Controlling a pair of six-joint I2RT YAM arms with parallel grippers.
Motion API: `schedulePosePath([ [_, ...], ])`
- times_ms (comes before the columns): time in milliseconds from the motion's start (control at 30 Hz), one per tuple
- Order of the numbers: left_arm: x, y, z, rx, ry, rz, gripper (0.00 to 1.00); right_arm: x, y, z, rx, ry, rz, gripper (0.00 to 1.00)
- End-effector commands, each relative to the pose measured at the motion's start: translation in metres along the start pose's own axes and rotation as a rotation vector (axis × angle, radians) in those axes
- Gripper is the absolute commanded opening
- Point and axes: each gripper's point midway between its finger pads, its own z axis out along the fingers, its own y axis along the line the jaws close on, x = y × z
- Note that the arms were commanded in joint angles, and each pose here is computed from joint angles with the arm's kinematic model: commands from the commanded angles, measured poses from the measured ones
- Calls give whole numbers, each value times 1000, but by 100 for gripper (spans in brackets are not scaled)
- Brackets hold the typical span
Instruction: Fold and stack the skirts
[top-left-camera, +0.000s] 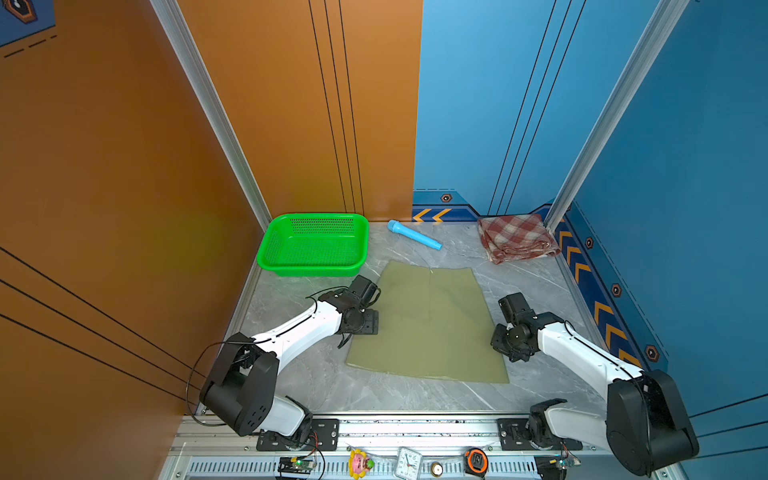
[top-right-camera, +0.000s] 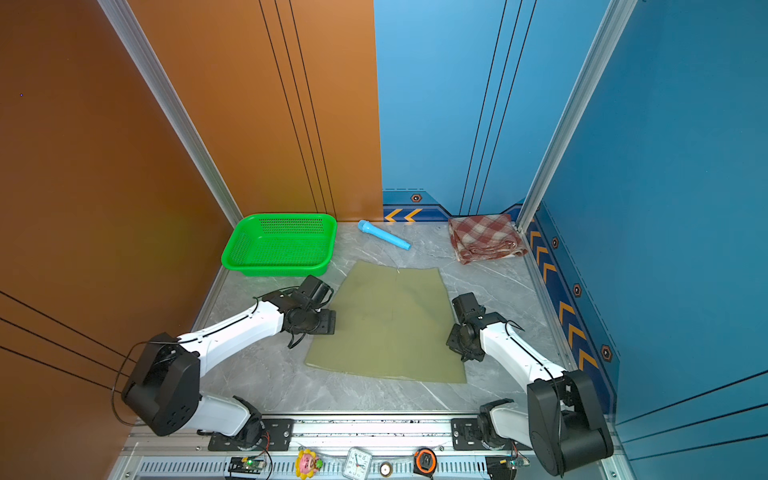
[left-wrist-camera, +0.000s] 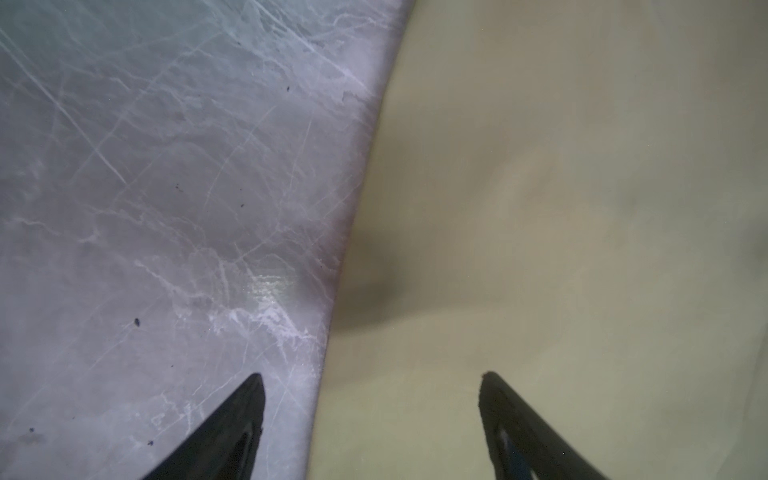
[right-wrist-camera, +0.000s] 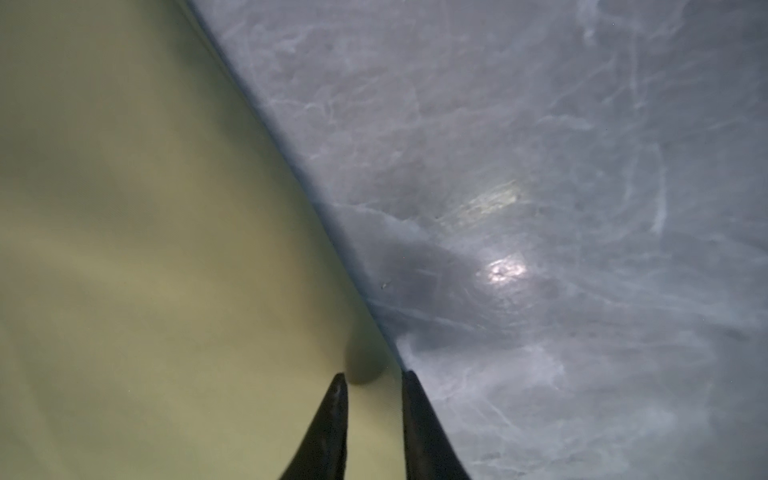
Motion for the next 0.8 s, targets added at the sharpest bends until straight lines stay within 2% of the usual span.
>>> schedulePosePath([
  [0,11,2,2,6,21,-23,81,-1,1,3,-1,-7,-15,7],
  [33,13,3,3,5,24,-27,81,-2,1,2,0,-13,-17,0],
  [67,14,3,4,4,25,-30,81,-5,2,1,1,-22,-20,0],
  [467,35,12,13,-8,46,-65,77,-31,13,-45,-27,-150,-59,0],
  [733,45,16,21,-20,70,-69,76,-26,18,-62,-2,-163,-126,0],
  [767,46,16,21,-19,72,-69,76,-22,16,-59,7,-150,-128,6],
])
